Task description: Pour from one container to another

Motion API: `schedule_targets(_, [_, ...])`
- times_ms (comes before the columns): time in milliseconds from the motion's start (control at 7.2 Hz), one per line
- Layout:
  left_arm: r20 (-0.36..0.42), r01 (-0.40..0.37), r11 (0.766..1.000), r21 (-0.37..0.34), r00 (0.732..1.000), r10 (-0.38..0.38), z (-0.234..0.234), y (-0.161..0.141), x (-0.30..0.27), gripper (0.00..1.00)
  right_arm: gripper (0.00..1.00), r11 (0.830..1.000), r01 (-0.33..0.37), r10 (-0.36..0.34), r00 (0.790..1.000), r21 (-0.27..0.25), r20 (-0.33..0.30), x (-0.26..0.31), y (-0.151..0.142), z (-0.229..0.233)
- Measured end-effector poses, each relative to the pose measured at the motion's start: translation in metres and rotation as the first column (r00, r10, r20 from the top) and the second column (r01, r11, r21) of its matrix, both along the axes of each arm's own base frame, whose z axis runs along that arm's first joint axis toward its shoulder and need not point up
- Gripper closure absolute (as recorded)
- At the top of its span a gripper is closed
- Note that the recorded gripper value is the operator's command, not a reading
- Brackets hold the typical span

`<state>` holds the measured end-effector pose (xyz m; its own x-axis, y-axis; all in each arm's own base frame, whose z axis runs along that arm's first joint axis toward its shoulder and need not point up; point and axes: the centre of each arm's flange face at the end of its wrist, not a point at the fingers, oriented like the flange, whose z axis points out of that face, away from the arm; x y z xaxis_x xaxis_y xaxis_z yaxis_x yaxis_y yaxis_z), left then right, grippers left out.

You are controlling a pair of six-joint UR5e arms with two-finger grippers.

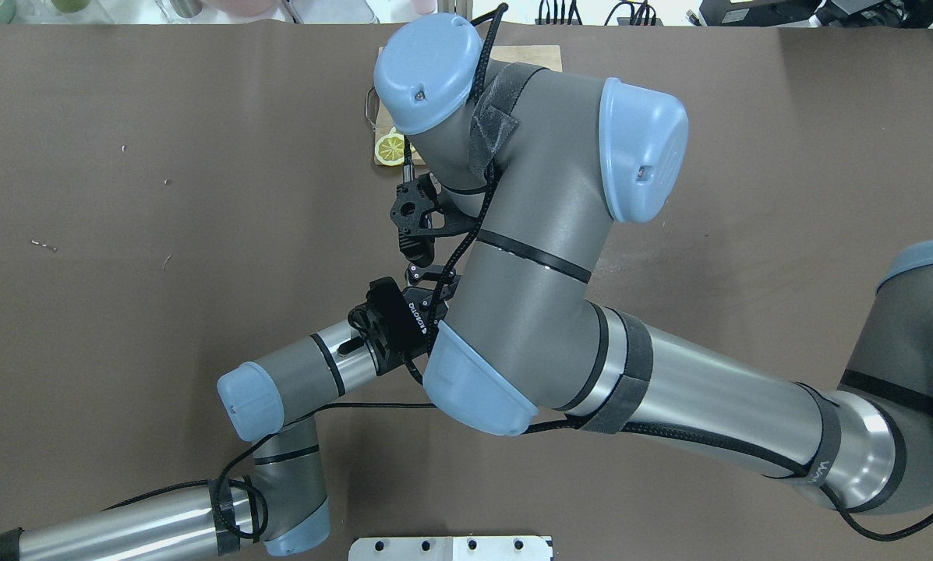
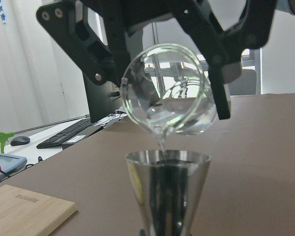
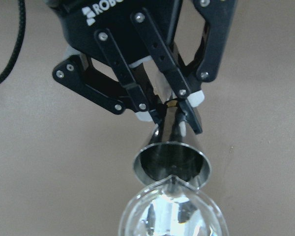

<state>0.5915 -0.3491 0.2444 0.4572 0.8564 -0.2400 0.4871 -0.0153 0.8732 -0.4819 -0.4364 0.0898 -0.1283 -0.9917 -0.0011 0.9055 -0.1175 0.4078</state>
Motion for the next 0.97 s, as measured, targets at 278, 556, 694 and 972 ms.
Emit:
schedule_targets(278, [0.0, 0.0, 1.0, 0.0, 1.0, 0.0, 0.0, 0.0, 0.0, 1.0, 1.0, 1.0, 0.0, 0.0, 1.0, 0.004, 0.009, 0.003, 0.001, -0.002])
schedule_targets(556, [0.0, 0.0, 1.0, 0.0, 1.0, 0.0, 0.0, 0.0, 0.0, 1.0, 1.0, 1.0, 0.0, 0.0, 0.999, 0.009, 0.032, 0.011, 0.002, -0.008])
schedule_targets(694, [0.0, 0.0, 1.0, 0.0, 1.0, 0.0, 0.0, 0.0, 0.0, 1.0, 1.0, 1.0, 0.0, 0.0, 0.999, 0.011, 0.046, 0.015, 0.004, -0.011])
schedule_targets(972, [0.0, 0.002, 1.0, -0.001, 1.0, -0.002, 0.0, 0.0, 0.0, 1.0, 1.0, 1.0, 0.0, -0.001, 0.997, 0.013, 0.072, 0.023, 0.007, -0.016])
